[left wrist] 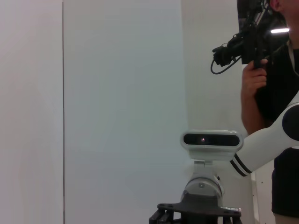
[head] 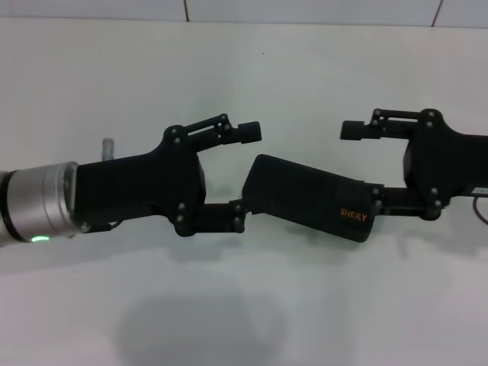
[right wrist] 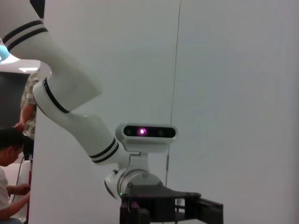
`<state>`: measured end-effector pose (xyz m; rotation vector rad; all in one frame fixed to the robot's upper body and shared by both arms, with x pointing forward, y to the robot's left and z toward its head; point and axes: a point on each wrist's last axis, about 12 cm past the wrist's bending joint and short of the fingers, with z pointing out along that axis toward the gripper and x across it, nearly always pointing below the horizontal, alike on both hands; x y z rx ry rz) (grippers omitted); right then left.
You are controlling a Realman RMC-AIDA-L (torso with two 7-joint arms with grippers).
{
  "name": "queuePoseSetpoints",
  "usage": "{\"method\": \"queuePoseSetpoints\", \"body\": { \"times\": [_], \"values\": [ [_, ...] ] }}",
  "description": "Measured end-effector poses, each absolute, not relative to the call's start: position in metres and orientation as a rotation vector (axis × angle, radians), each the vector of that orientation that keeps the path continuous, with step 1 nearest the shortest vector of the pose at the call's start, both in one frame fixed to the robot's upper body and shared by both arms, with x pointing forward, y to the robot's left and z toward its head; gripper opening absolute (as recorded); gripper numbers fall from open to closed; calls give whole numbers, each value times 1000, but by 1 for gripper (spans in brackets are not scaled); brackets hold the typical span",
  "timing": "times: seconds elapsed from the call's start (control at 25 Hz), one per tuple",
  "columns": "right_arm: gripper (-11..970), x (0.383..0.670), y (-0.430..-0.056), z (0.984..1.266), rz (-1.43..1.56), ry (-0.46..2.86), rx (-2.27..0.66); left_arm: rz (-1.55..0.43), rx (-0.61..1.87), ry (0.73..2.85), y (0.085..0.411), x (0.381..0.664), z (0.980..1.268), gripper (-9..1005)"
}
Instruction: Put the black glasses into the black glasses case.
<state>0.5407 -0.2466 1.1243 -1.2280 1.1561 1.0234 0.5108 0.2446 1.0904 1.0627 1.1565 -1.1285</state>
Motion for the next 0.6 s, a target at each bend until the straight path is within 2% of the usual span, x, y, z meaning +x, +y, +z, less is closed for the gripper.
{"method": "queuePoseSetpoints", "body": {
  "times": [0.32,0.6],
  "values": [
    [670,542,-235,1121,1013,1144,-1238,-1127,1057,1168,250,506,1087,830],
    [670,540,-230,1115,1013,1143,-1227,-1124,1065,1151,267,495,1089,830]
  ]
}}
